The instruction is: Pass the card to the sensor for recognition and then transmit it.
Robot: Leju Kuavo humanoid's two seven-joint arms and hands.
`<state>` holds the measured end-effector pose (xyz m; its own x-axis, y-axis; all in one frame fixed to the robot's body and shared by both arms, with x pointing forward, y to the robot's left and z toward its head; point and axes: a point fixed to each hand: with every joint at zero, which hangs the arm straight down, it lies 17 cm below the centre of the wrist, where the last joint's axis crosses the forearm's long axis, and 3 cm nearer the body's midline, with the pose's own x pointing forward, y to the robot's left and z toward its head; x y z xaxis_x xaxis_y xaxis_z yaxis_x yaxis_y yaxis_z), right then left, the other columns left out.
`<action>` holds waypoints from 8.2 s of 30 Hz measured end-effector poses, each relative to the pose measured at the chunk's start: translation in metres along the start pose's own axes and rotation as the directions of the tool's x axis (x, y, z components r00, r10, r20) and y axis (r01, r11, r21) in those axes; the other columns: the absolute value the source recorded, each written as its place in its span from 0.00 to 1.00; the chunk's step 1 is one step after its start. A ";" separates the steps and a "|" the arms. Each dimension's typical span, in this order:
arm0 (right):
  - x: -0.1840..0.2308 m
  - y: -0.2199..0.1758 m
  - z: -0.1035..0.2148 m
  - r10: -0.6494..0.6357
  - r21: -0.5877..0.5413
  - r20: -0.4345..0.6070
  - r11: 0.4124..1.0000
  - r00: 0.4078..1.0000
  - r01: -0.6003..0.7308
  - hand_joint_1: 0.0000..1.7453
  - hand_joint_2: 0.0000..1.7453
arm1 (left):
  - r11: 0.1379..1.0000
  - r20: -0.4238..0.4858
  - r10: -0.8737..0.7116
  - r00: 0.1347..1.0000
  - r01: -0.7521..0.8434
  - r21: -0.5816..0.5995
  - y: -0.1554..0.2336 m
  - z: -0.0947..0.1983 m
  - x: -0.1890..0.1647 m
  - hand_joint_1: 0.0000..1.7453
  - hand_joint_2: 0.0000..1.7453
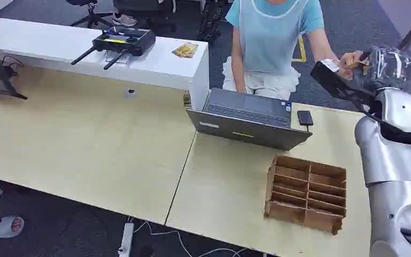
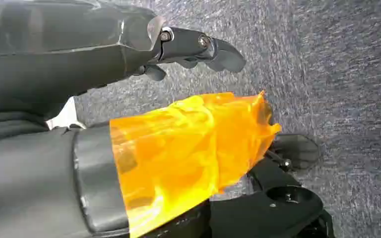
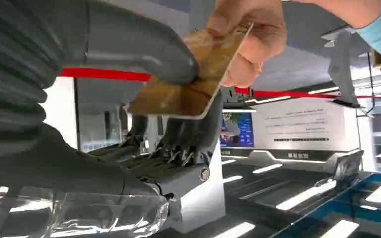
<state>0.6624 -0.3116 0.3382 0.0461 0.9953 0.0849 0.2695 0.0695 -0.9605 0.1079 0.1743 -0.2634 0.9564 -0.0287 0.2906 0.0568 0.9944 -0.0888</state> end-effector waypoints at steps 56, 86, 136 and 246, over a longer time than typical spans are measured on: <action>-0.036 -0.051 0.029 -0.801 -0.062 0.118 0.584 0.587 0.809 1.00 1.00 | 1.000 0.004 0.007 1.000 -0.007 0.011 0.002 0.000 0.001 0.00 0.00; -0.187 0.042 0.122 -0.963 -0.127 -0.034 0.270 0.268 0.954 1.00 1.00 | 0.998 -0.016 0.053 0.998 -0.053 0.027 0.006 0.000 -0.006 0.00 0.00; -0.293 0.152 0.302 -0.926 -0.133 -0.314 0.263 0.211 0.956 1.00 1.00 | 0.985 0.022 0.158 0.987 -0.159 0.063 0.019 0.000 -0.002 0.00 0.00; -0.321 0.190 0.306 -0.786 -0.061 -0.490 0.462 0.377 0.885 1.00 1.00 | 0.982 0.014 0.180 0.984 -0.181 0.059 0.020 0.000 -0.003 0.00 0.00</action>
<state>0.4048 -0.5978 0.0475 0.2766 0.2877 0.9169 0.2240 0.9086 -0.3526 0.1060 0.1947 -0.2665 0.9469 0.1523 0.2830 -0.1339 0.9875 -0.0834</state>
